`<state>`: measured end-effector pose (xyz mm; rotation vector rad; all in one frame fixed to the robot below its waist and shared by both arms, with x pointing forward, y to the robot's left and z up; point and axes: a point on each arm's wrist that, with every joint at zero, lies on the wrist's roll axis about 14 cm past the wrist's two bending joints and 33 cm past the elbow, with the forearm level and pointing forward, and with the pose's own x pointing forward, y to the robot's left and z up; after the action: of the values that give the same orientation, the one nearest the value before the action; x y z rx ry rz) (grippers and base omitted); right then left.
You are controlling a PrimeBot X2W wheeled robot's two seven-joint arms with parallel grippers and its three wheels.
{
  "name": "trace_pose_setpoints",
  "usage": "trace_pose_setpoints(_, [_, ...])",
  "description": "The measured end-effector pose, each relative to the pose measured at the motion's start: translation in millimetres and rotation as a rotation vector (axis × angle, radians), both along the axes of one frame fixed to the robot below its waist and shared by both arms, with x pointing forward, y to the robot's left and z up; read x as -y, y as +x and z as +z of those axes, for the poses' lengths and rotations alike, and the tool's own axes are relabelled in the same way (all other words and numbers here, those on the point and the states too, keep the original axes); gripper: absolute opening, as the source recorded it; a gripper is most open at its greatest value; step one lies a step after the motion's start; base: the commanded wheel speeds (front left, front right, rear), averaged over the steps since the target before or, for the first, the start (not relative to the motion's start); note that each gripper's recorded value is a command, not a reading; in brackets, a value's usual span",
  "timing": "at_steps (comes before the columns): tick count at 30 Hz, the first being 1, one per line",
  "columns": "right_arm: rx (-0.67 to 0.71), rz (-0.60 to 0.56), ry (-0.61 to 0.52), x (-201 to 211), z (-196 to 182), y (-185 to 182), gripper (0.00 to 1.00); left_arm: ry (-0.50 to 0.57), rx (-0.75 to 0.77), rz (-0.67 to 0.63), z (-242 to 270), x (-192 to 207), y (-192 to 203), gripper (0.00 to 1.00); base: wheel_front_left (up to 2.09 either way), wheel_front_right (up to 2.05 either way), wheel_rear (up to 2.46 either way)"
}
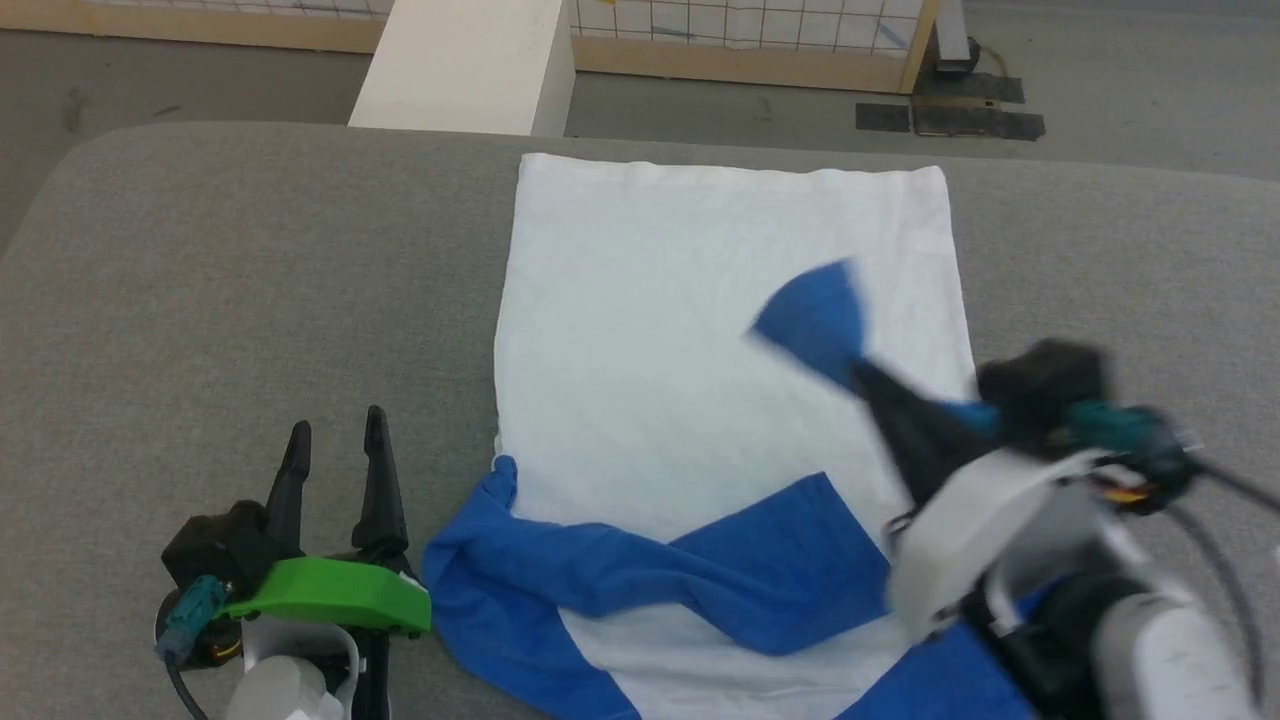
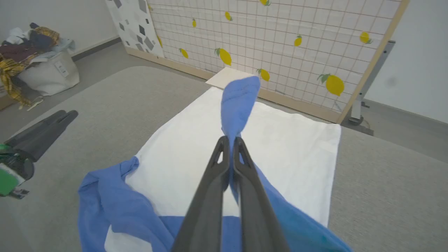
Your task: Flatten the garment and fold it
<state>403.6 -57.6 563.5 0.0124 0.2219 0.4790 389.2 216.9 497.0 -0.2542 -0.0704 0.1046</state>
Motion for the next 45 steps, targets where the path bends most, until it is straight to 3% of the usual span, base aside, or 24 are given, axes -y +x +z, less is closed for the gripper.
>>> trace_pose_setpoints(6, [-0.184,0.255,-0.015,-79,-64,-45,0.00,-0.002,-0.012,0.012,-3,-4,-5,1.00,0.00,0.00,0.00])
trace_pose_setpoints(11, [-0.331,0.362,-0.064,-106,-113,-78,0.00,-0.009,-0.019,0.026,-5,-8,-8,1.00,0.00,0.00,0.00])
trace_pose_setpoints(12, [-0.357,0.375,-0.077,-108,-121,-83,0.18,-0.010,-0.020,0.028,-6,-9,-9,1.00,0.00,0.00,0.00])
trace_pose_setpoints(13, [-0.377,0.385,-0.088,-109,-128,-87,0.51,-0.010,-0.021,0.029,-6,-9,-10,1.00,0.00,0.00,0.00])
trace_pose_setpoints(14, [-0.392,0.391,-0.094,-110,-133,-90,1.00,-0.010,-0.022,0.029,-6,-9,-10,1.00,0.00,0.00,0.00])
trace_pose_setpoints(21, [-0.361,0.322,-0.012,-99,-126,-74,1.00,-0.018,-0.024,0.022,-7,-6,-8,1.00,0.00,0.00,0.00])
trace_pose_setpoints(26, [-0.185,0.186,0.104,-71,-86,-38,1.00,-0.020,-0.027,0.005,-9,-1,-5,1.00,0.00,0.00,0.00])
trace_pose_setpoints(32, [0.043,-0.070,0.203,4,-41,0,1.00,-0.022,-0.036,-0.031,-12,11,1,1.00,0.00,0.00,0.00])
trace_pose_setpoints(37, [0.090,-0.270,0.194,70,-44,4,1.00,-0.018,-0.051,-0.094,-17,31,10,1.00,0.00,0.00,0.00])
trace_pose_setpoints(45, [0.076,-0.414,0.155,118,-65,7,1.00,0.082,-0.083,-0.250,-4,53,71,1.00,0.00,0.00,0.00])
